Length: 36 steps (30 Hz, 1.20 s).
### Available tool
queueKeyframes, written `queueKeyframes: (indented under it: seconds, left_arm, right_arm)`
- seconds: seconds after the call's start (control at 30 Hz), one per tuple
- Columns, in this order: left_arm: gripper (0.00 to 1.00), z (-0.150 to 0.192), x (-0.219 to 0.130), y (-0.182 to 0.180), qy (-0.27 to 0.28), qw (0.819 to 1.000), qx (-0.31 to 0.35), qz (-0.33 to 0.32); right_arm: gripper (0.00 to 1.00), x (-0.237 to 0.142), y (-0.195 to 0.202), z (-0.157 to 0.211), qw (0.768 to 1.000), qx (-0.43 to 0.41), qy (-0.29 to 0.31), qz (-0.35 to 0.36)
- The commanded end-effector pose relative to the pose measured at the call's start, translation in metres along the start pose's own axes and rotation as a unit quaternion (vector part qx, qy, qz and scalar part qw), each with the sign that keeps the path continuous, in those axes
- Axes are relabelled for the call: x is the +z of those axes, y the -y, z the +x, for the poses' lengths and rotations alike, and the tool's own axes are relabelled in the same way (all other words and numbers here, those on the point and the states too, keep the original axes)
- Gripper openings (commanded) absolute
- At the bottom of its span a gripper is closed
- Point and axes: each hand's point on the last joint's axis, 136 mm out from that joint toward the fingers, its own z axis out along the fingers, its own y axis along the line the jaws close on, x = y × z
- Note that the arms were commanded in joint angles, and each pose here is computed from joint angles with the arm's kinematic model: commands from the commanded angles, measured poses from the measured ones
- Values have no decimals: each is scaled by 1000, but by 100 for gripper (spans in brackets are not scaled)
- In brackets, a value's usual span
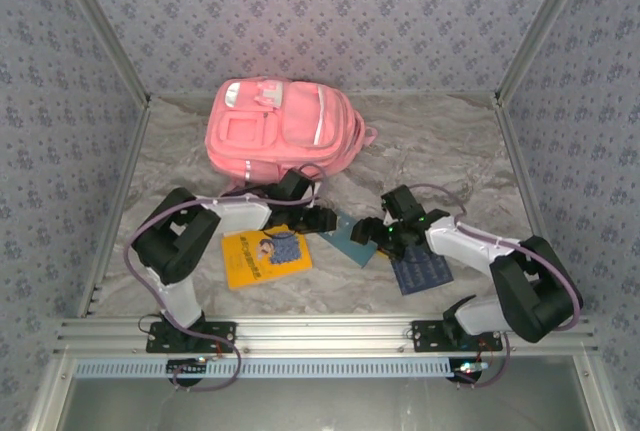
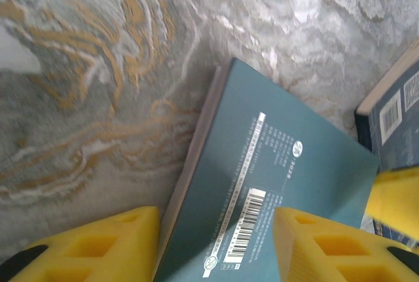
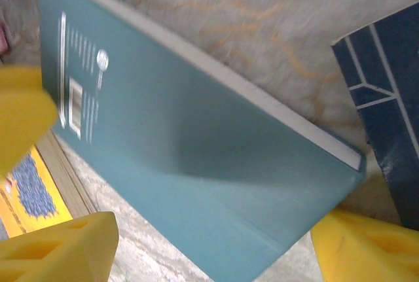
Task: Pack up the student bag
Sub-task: Pick up the book from the center of the table.
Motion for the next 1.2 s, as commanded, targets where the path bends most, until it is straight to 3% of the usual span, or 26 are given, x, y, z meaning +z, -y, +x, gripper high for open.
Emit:
queueKeyframes:
  seconds: [0.0,0.23,0.53,0.87,1.17]
  left_arm:
    - [49,37,0,20,-57,998,-5,37]
    - [49,46,6,16,-61,997,-30,38]
    - [44,56,18,16,-76,996,-26,32]
    - [43,57,18,17,-80,996,-19,29]
    - [43,60,20,20,-88,995,-10,37]
  right_arm:
    - [79,-7,-41,-23,996,-28,29,-80]
    - [80,-4,-31,-20,993,16,17,-115]
    - [79,-13,-35,-21,970,78,18,-232]
    - [79,-38,-60,-18,959,39,19,-279]
    - [79,-46,-66,-10,961,10,22,-274]
